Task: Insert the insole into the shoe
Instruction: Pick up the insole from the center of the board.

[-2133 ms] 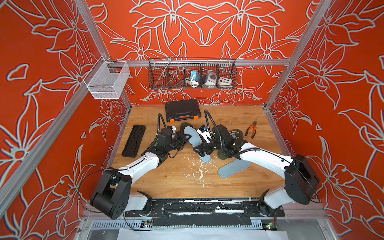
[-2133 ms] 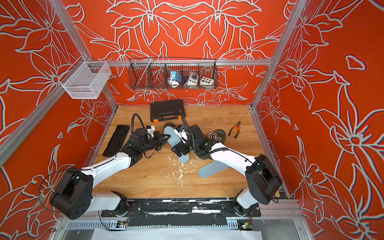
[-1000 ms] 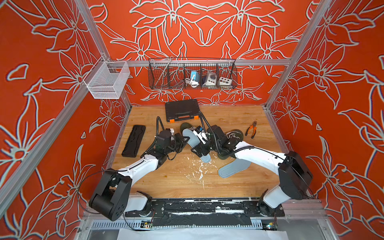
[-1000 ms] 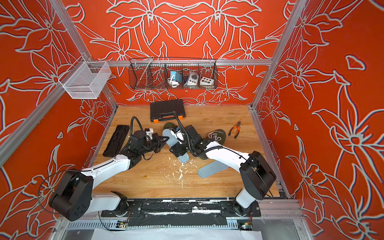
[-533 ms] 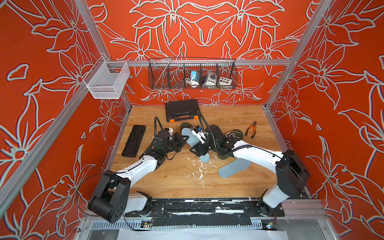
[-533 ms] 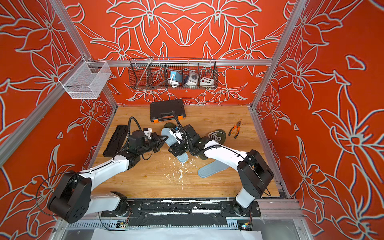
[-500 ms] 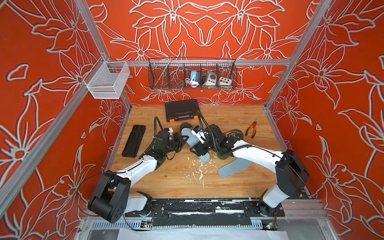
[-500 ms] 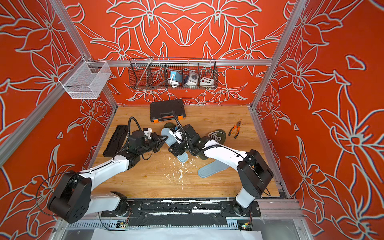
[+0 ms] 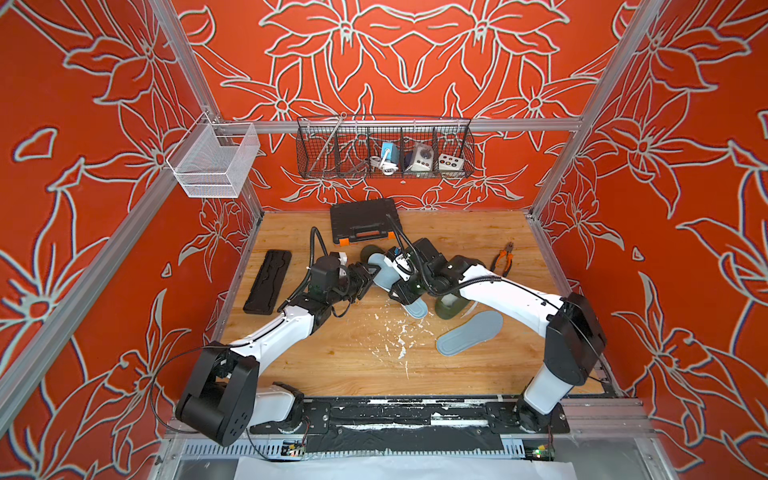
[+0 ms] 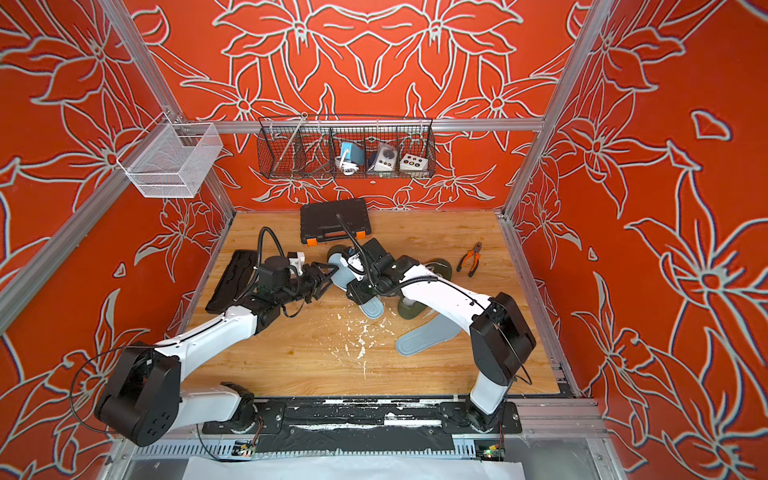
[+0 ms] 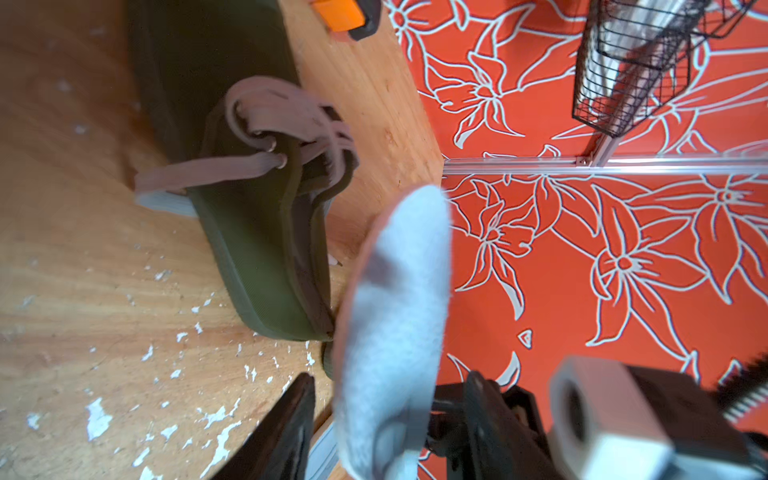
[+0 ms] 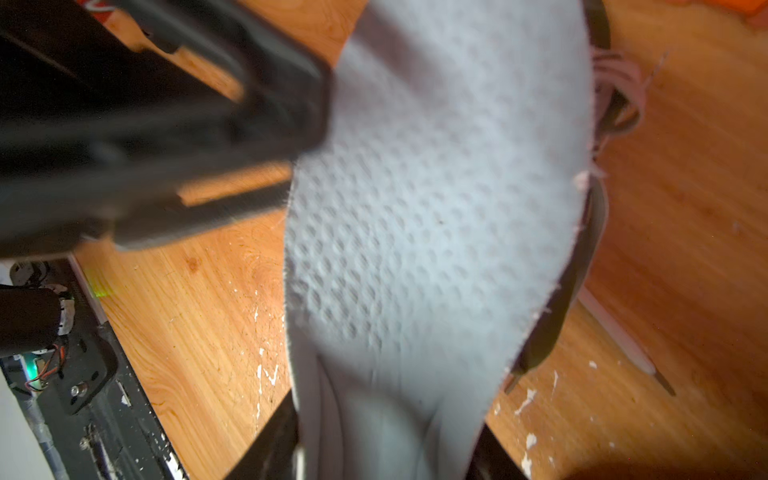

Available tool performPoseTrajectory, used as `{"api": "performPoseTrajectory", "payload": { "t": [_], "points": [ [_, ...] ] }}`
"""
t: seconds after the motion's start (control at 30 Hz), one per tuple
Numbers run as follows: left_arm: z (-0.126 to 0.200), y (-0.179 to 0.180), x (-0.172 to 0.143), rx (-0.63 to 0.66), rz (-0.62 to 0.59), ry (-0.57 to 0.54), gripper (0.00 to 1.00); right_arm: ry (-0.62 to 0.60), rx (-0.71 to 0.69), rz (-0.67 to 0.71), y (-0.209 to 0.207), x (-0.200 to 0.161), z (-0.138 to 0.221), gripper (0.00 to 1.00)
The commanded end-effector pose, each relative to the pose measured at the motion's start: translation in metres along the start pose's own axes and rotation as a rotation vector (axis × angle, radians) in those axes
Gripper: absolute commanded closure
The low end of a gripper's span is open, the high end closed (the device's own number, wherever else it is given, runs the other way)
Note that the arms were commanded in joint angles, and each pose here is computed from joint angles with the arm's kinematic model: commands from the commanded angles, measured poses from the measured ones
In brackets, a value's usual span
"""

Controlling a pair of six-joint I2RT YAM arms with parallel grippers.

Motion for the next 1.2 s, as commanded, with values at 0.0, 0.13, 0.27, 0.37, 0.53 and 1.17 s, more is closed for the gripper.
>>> {"api": "performPoseTrajectory", "payload": {
  "t": [0.0, 0.13, 0.27, 0.37, 0.53, 1.17],
  "points": [
    [-0.004, -0.009, 0.006, 0.024, -0.126, 0.029, 0.42, 0.1, 0.056, -0.017, -0.004, -0.012, 0.006, 0.53],
    [-0.016, -0.008, 0.004, -0.012, -0.128, 0.097, 0.42, 0.071, 0.128, -0.018, 0.001, -0.009, 0.011, 0.53],
    [-0.02, -0.01, 0.006, 0.039, -0.174, 0.109, 0.41, 0.062, 0.139, -0.014, 0.001, -0.007, 0.014, 0.55],
    [-0.02, -0.008, 0.007, 0.088, -0.207, 0.118, 0.41, 0.047, 0.167, -0.01, 0.003, -0.005, 0.017, 0.56],
    [-0.023, 0.001, 0.003, 0.144, -0.225, 0.15, 0.41, 0.013, 0.204, -0.011, 0.005, 0.0, 0.021, 0.57],
    [-0.054, -0.023, 0.041, 0.399, -0.869, 0.175, 0.52, 0.172, -0.151, -0.041, -0.043, -0.037, 0.062, 0.74]
  ]
}}
Point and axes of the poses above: each gripper's point midway between its finger pads, its own z axis back along the fingers, its own y axis along the line the jaws close on, x = y × z, the point moved 9 cm from there along z, back along the fingers, and after that the axes turned 1 degree about -z, right-handed, at the moved point
